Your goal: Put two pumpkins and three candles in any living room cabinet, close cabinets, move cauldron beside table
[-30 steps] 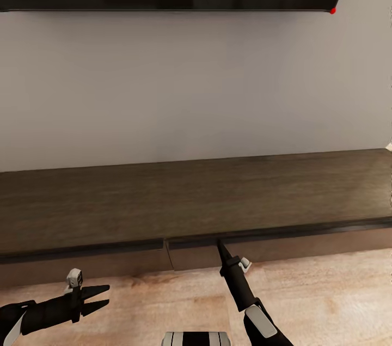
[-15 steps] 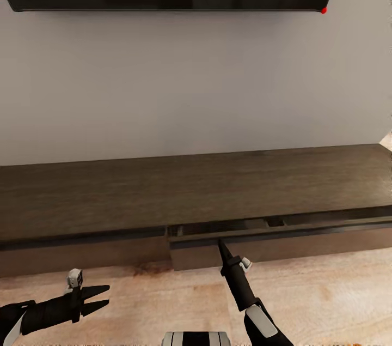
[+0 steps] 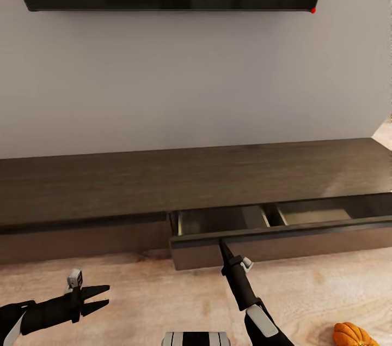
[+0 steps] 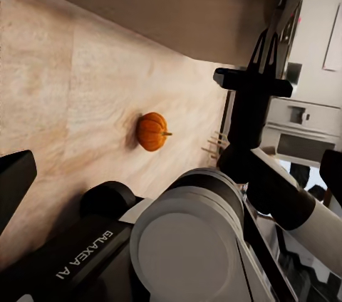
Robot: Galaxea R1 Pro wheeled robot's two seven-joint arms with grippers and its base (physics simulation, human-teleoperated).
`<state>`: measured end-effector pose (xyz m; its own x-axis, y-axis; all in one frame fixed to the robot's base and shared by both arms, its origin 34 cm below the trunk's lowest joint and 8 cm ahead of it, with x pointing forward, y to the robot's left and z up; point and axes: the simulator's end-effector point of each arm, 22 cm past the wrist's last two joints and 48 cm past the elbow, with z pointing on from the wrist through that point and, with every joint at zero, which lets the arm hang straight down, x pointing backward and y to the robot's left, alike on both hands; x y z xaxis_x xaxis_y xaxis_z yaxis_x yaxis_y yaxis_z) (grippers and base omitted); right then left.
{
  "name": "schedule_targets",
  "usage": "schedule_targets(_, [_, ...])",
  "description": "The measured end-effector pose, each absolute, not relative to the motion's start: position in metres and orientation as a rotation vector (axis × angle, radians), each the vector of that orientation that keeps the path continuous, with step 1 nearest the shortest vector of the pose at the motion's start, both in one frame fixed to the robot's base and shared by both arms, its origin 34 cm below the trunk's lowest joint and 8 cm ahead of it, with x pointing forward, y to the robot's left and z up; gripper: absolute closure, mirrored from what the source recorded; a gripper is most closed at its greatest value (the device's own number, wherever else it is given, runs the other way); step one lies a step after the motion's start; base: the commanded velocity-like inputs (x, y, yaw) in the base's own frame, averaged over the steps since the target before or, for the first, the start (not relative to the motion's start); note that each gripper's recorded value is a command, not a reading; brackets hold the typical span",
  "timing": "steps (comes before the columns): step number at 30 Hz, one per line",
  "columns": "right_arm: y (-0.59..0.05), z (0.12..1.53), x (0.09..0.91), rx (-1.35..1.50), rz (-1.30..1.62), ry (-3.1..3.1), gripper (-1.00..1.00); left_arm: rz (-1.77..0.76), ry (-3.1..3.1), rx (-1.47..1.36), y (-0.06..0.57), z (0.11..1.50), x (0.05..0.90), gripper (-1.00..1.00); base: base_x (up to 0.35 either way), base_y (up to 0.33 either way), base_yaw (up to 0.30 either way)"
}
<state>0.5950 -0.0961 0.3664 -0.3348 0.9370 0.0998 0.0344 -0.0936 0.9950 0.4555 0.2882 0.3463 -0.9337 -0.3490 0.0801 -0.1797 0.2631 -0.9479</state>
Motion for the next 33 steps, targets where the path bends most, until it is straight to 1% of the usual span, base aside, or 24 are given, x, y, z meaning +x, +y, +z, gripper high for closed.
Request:
schedule_targets(14, [-0.1003,0.3663,0.5962,1.124,1.519,1.414,1.00,-1.753,2.378,-0.502,0.2882,0.3464,0.4555,-1.00,-0.163,0.000,0.000])
schedule_targets(21, [-0.1006,0.3664,0.5960,1.124,1.519,1.412,1.00,-1.753,2.378,-0.501,0.2883,0.3465,0.4554,-1.00,-0.028,0.000,0.000])
schedule_targets(33, [-0.1021,0.3664,0.5965,1.128,1.516,1.408,1.00,-1.752,2.378,-0.501,0.2888,0.3466,0.4554,-1.00,-0.088,0.000,0.000])
